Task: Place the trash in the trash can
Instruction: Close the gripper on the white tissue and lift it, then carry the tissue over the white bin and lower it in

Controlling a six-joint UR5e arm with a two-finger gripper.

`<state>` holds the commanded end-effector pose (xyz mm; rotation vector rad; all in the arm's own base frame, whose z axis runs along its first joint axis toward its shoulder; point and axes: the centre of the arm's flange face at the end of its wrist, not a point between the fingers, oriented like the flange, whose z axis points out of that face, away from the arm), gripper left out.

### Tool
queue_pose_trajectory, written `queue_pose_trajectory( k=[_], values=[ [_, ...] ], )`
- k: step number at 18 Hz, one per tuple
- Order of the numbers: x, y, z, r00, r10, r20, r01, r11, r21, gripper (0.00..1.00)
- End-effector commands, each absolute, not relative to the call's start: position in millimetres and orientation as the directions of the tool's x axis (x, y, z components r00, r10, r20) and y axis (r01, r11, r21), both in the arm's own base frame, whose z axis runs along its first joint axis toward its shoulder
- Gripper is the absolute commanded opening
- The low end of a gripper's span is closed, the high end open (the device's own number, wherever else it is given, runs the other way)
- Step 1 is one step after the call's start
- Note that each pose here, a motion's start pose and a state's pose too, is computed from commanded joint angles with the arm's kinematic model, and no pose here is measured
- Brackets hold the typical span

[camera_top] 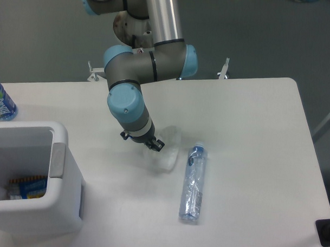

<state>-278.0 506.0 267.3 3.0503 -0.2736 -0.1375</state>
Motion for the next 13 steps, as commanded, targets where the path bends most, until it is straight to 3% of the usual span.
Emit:
queue_pose_trajectory(
  k=[4,6,10,13],
  values=[
    [-287,499,335,0.996,-0.075,-0.044,-0.081,-0.984,-0.157,0.00],
    [-297,508,384,0.994,0.107,-0.034,0.094,-0.958,-0.272,0.00],
    [-324,527,479,0.945,0.323,0.048,0.307,-0.826,-0.472,0.00],
    [-335,545,525,0.886,0.450,0.111,0.435,-0.723,-0.536,0.00]
  ],
)
